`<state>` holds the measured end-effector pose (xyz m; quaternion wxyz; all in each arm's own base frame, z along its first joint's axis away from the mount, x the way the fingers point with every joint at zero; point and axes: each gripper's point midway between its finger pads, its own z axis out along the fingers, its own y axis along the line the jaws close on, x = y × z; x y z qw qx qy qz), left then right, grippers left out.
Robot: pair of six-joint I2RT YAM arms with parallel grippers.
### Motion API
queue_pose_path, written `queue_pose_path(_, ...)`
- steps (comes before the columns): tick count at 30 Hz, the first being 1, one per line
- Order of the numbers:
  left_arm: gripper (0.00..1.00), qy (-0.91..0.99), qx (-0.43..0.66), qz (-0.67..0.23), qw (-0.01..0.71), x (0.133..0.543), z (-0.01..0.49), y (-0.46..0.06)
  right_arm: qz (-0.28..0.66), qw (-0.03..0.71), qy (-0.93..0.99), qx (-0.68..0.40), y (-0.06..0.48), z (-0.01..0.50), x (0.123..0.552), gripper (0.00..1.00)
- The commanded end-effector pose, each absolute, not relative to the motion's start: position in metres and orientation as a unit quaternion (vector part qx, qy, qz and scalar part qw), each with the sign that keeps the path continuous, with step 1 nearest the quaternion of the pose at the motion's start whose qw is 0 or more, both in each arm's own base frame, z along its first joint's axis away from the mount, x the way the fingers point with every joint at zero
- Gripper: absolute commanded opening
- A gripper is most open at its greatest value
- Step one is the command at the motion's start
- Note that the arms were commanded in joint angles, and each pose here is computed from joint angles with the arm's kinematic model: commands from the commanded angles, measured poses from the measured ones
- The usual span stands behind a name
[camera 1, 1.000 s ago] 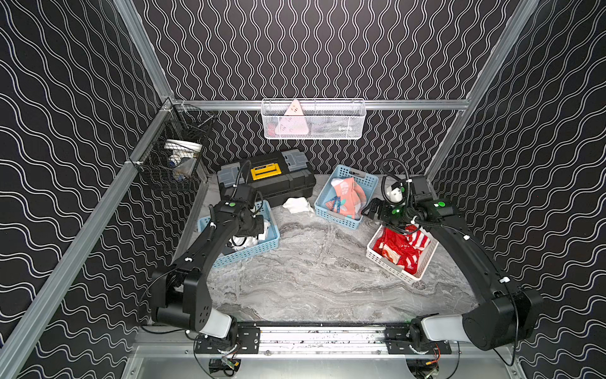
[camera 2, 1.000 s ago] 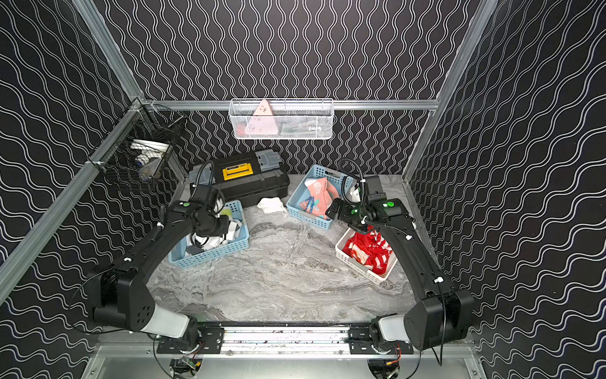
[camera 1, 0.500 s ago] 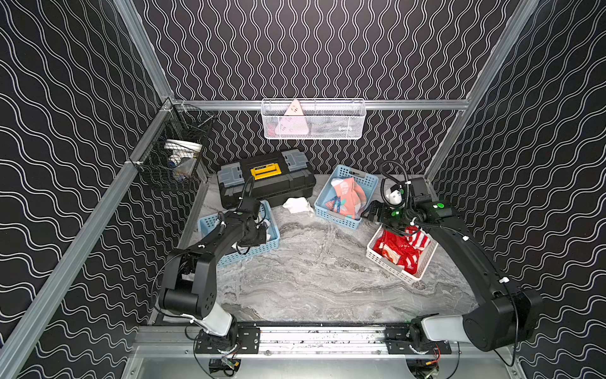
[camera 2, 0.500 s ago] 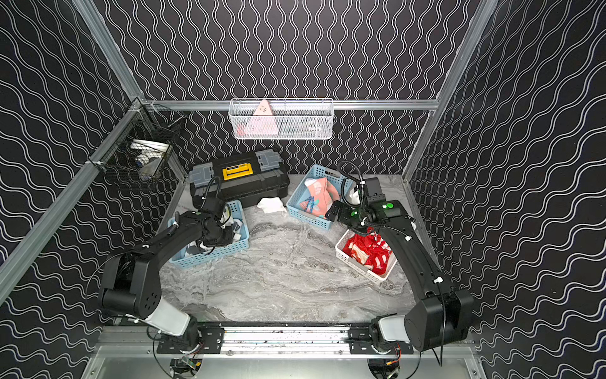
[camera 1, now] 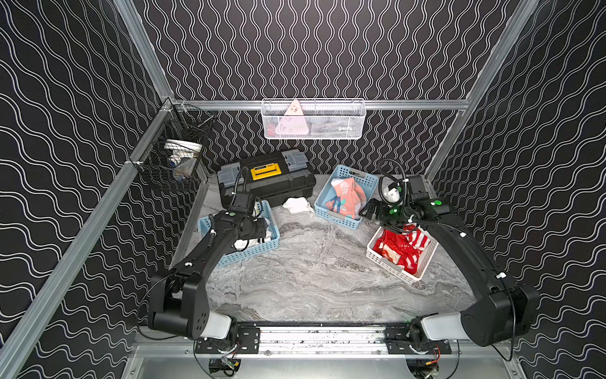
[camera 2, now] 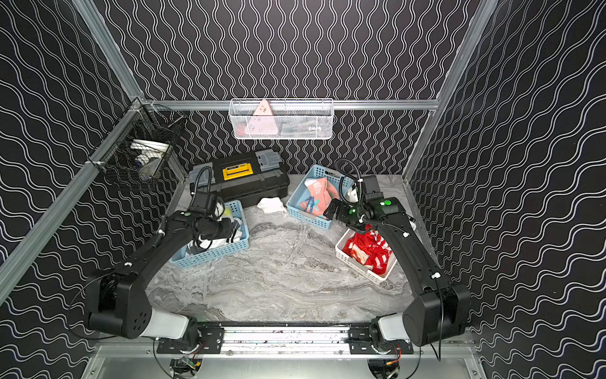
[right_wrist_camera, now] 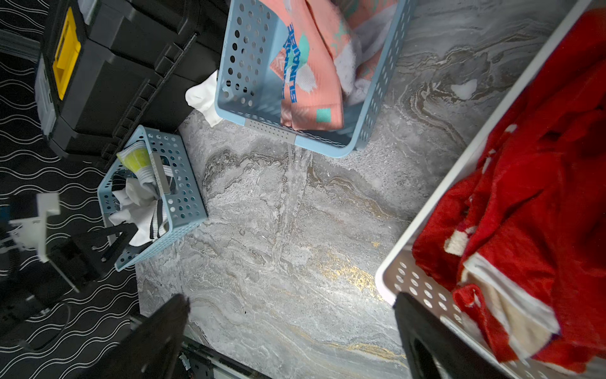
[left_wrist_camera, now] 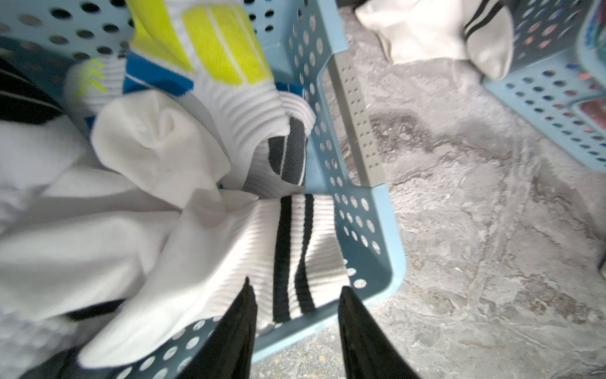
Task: Sort the socks into the basket by color
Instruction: Place the sock in the bin, then pick up the sock at the center of the board.
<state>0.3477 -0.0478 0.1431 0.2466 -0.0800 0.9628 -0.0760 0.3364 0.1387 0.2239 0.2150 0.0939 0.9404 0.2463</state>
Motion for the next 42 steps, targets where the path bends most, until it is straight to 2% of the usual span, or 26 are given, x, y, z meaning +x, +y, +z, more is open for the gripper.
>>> queue_pose_path(1, 0.51, 0.958, -0.084, -0.089, 0.26, 0.345, 0.164, -0.05, 0.245, 0.214, 0.941, 0.09, 0.14, 0.225, 0.338, 1.0)
queue_pose_path(3, 0.56, 0.955, -0.08, -0.096, 0.268, 0.348, 0.176, -0.052, 0.245, 0.213, 0.942, 0.089, 0.141, 0.224, 0.338, 1.0)
queue_pose_path(10, 0.6, 0.942, -0.062, -0.13, 0.303, 0.369, 0.207, -0.075, 0.246, 0.216, 0.941, 0.085, 0.144, 0.226, 0.338, 1.0)
queue_pose_path(17, 0.63, 0.939, -0.012, -0.136, 0.315, 0.392, 0.206, -0.125, 0.246, 0.223, 0.94, 0.079, 0.144, 0.232, 0.337, 1.0)
queue_pose_path(22, 0.65, 0.939, 0.008, -0.122, 0.32, 0.415, 0.187, -0.156, 0.248, 0.222, 0.94, 0.078, 0.144, 0.231, 0.335, 1.0)
queue_pose_path(33, 0.69, 0.933, 0.021, -0.103, 0.345, 0.47, 0.124, -0.19, 0.242, 0.227, 0.941, 0.072, 0.143, 0.231, 0.336, 1.0)
queue_pose_path(42, 0.73, 0.915, 0.004, -0.124, 0.384, 0.511, 0.108, -0.211, 0.234, 0.227, 0.943, 0.073, 0.141, 0.229, 0.342, 1.0)
